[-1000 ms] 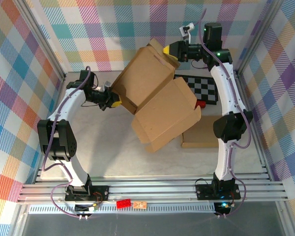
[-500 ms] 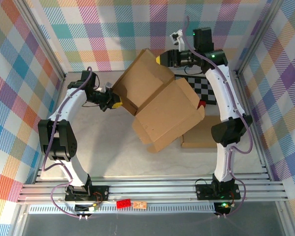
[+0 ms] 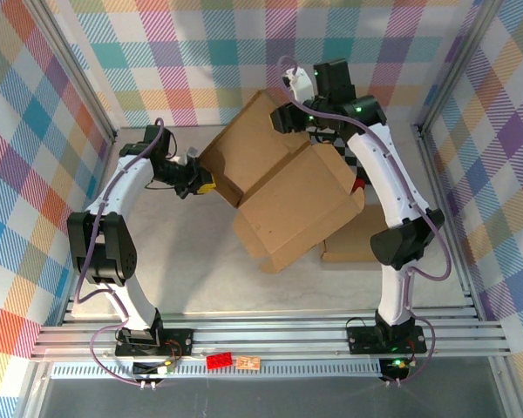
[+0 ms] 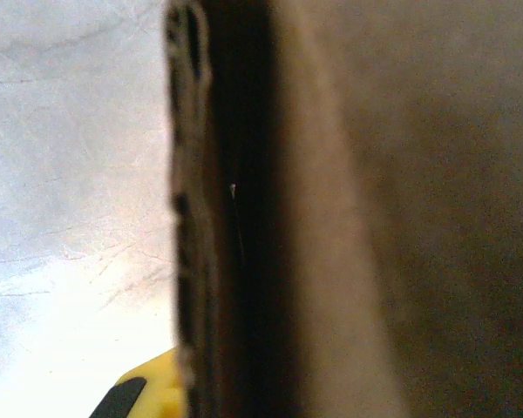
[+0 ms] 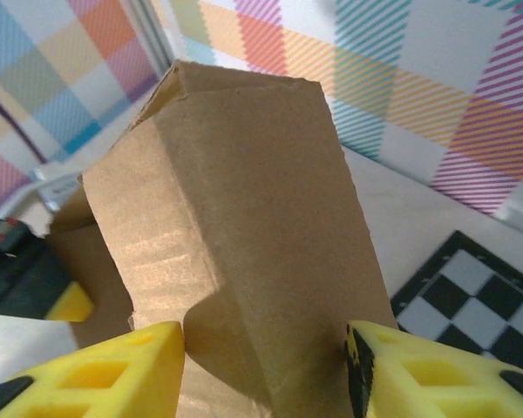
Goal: Fold the paper box
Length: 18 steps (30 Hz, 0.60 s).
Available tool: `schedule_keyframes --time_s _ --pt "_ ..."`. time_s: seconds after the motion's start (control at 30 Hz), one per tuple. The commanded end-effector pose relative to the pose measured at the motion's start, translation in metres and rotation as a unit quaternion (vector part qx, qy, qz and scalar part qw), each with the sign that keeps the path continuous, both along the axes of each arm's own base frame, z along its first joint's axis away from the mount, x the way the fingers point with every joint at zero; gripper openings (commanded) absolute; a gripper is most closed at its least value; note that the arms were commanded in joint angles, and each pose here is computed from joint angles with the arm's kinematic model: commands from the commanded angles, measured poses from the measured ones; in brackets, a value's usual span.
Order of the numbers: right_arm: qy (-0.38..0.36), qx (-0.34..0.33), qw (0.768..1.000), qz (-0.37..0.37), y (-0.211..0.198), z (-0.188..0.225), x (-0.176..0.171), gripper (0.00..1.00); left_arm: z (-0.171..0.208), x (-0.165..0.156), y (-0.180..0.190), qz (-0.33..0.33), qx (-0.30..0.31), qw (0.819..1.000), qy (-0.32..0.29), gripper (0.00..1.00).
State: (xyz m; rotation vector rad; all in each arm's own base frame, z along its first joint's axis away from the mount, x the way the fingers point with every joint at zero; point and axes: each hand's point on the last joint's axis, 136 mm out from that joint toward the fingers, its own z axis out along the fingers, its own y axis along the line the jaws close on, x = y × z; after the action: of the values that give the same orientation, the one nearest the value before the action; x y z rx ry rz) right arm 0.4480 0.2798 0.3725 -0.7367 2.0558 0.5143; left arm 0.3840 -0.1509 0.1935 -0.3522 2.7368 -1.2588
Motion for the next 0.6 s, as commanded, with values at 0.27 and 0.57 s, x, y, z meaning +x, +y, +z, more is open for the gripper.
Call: schedule_keyframes --time_s 0.27,0.57 --pt "-0.071 -0.162 0.979 -0.098 -0.017 -0.021 0.016 0.38 0.025 -0.003 -0.007 -0.024 -0.004 0.999 -0.028 0.0" --pt "-0.106 -0.264 0.931 -0.23 -0.045 -0.031 0.028 0.01 0.027 -0.004 -0.01 -0.025 0.005 0.999 -0.029 0.0"
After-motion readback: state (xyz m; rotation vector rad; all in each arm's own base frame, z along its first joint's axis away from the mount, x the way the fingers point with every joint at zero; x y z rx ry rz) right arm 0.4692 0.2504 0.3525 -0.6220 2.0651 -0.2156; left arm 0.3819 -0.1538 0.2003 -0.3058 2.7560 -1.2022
